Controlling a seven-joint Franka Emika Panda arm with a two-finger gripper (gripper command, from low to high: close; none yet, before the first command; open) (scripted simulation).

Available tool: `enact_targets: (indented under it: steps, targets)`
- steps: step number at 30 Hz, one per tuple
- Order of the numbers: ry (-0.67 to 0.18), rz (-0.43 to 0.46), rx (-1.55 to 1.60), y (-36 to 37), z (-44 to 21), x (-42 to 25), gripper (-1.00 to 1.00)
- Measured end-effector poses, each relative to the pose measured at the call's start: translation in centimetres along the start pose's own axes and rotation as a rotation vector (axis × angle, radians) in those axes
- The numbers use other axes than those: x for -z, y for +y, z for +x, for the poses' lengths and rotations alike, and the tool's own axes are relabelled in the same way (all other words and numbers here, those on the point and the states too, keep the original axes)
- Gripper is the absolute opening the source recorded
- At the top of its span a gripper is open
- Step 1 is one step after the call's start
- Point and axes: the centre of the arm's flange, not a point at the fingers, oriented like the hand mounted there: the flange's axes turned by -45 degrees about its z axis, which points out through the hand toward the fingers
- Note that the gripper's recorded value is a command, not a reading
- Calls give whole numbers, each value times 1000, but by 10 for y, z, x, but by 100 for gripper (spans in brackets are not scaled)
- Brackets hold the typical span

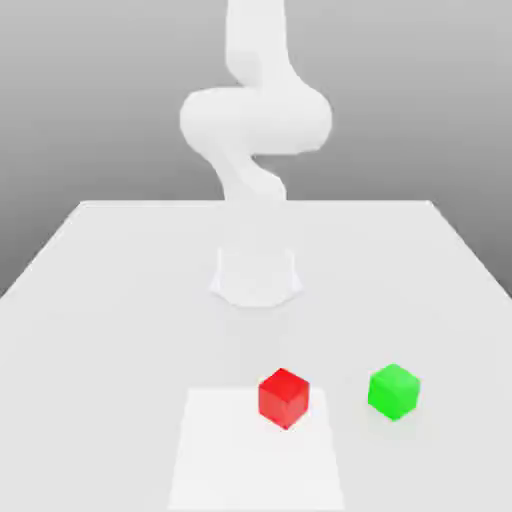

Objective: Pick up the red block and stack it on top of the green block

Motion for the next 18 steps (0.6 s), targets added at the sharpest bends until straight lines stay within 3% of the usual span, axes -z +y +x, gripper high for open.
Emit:
enact_targets:
  steps: [9, 18]
  targets:
    - [-325, -91, -277, -13, -111, -202, 0]
    - [-657, -259, -584, -8, -309, -324, 0]
